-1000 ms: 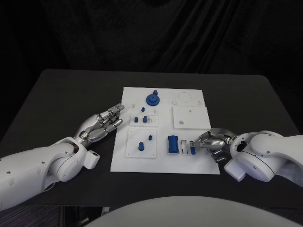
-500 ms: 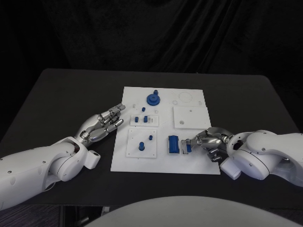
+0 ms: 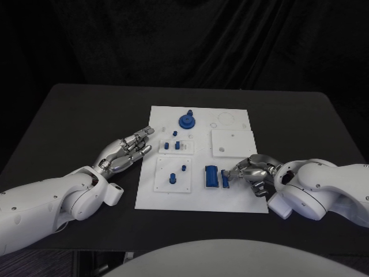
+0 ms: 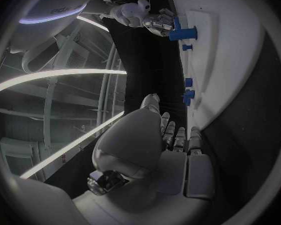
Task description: Assemble the parts on the task board
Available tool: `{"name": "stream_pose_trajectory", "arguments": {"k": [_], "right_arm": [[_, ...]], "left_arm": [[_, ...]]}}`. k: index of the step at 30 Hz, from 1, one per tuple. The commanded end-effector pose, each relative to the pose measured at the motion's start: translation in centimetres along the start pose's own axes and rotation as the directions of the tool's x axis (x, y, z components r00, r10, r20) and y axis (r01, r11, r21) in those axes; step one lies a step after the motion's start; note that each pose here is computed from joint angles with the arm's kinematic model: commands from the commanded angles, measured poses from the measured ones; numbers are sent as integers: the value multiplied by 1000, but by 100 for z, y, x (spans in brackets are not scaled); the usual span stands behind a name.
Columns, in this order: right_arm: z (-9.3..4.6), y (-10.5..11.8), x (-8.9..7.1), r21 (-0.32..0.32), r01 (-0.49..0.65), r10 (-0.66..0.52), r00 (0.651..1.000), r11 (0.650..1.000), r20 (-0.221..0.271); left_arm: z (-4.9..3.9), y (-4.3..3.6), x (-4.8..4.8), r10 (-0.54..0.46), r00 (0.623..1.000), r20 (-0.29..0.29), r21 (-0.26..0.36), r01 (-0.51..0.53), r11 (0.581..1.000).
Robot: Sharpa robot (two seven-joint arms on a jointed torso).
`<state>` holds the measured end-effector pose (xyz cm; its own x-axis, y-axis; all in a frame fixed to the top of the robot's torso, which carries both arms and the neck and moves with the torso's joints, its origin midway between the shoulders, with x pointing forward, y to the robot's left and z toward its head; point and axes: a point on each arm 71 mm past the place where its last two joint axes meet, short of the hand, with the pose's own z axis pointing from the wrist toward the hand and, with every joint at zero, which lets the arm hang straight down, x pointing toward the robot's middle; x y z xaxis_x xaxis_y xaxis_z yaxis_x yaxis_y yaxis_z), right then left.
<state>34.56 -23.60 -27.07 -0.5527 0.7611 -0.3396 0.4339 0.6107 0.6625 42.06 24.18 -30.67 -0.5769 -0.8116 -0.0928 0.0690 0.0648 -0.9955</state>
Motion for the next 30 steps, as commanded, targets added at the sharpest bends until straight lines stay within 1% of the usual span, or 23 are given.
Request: {"name": "stream_pose_trajectory", "arguments": {"k": [1, 7, 11, 14, 16, 18, 20, 21, 22, 24, 27, 28, 30], "right_arm": [[4, -25, 27, 21, 57, -56, 998, 998, -28], [6, -37, 31, 34, 65, -64, 997, 997, -36], [4, -36, 20, 27, 70, -69, 997, 997, -26], [-4, -14, -8, -10, 92, -92, 996, 996, 9], [-17, 16, -36, -56, 122, -120, 992, 991, 50], [-41, 63, -77, -122, 179, -166, 979, 976, 115], [-74, 116, -121, -190, 254, -217, 957, 948, 192], [-95, 144, -143, -225, 297, -244, 941, 928, 235], [-122, 176, -165, -262, 348, -274, 919, 900, 282], [-164, 220, -189, -309, 422, -312, 884, 852, 347], [-203, 259, -196, -347, 494, -352, 847, 797, 398], [-212, 270, -194, -358, 515, -365, 836, 779, 409], [-221, 284, -188, -371, 541, -383, 822, 755, 420]], "left_arm": [[-5, -105, 25, -14, 1000, -17, 155, 16, 988], [-5, -100, 25, -16, 1000, -19, 151, 18, 988], [-5, -96, 25, -16, 1000, -20, 149, 19, 989], [-7, -94, 23, -17, 1000, -20, 148, 19, 989], [-9, -92, 22, -17, 1000, -20, 147, 19, 989], [-12, -92, 20, -16, 1000, -19, 147, 19, 989], [-15, -91, 18, -16, 1000, -18, 147, 19, 989], [-16, -90, 17, -16, 1000, -18, 146, 19, 989], [-17, -90, 17, -16, 1000, -18, 146, 18, 989], [-20, -89, 15, -16, 1000, -17, 145, 18, 989], [-20, -87, 14, -15, 1000, -16, 145, 17, 989], [-20, -87, 14, -15, 1000, -16, 144, 17, 989], [-19, -86, 16, -16, 1000, -17, 144, 18, 989]]}}
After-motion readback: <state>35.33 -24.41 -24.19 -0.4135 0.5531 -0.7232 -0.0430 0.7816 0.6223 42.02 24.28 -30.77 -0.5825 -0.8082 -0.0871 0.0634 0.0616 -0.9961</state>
